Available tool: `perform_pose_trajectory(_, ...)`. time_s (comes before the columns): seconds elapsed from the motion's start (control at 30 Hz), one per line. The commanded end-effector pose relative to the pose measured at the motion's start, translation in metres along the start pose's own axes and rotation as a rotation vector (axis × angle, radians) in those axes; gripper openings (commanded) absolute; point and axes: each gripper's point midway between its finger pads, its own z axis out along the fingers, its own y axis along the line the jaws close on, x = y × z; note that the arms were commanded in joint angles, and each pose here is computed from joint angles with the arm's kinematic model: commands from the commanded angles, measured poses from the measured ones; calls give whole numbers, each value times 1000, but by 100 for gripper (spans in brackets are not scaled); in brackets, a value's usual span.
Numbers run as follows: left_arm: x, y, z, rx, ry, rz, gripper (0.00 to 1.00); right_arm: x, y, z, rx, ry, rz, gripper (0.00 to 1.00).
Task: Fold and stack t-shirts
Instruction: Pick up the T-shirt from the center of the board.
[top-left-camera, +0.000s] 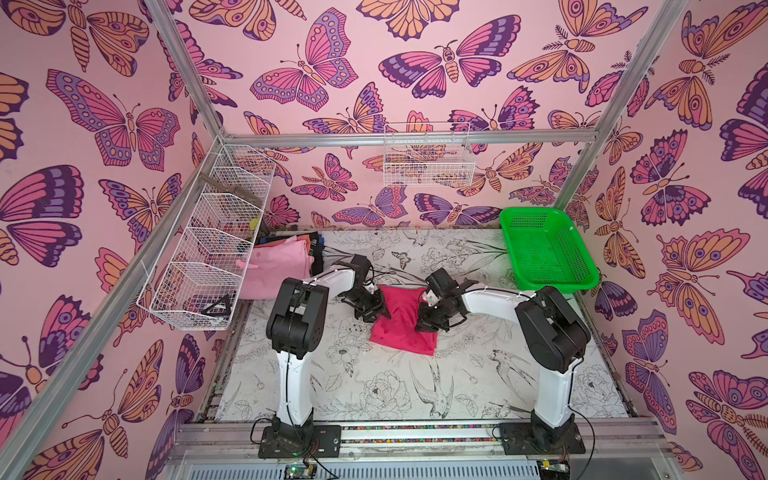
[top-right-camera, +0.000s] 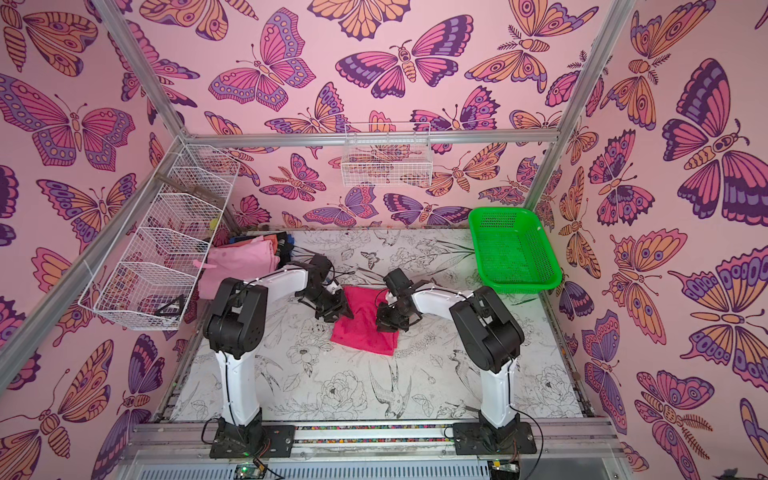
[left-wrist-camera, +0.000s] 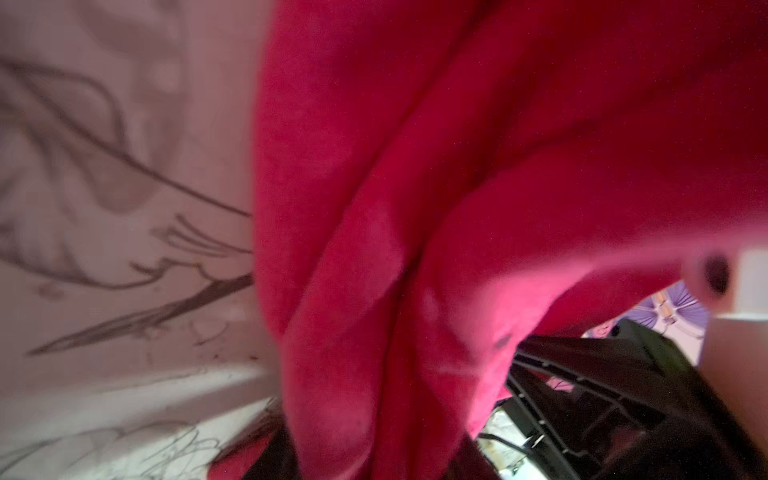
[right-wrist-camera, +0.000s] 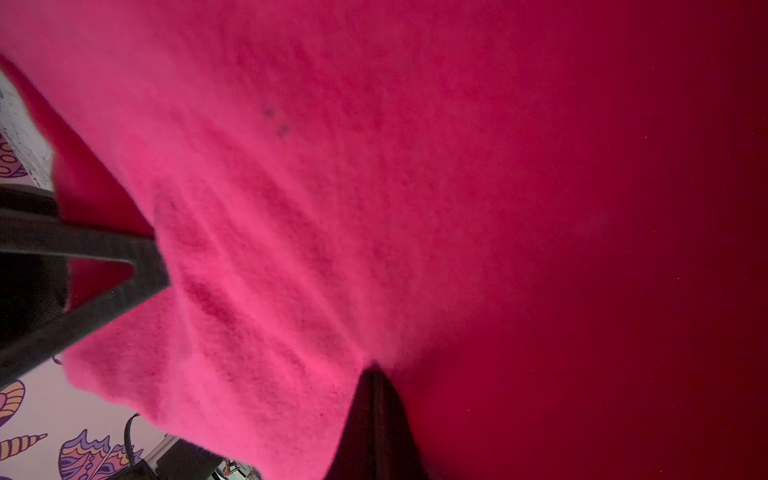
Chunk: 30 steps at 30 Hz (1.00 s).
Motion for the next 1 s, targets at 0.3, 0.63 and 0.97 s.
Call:
perform_pose_trajectory(0.3,24,48,30,-200,85,-48,0,10,-48,5,148,17,59,0)
perform_pose_trajectory(0.63,5,34,-7,-284,-103,-3,0,10,-44,-1,126,7,49,0)
perform_pose_trajectory(0.97,-3,13,-45,-367,-235,71,0,7,-36,-85,273,-130,-77,0)
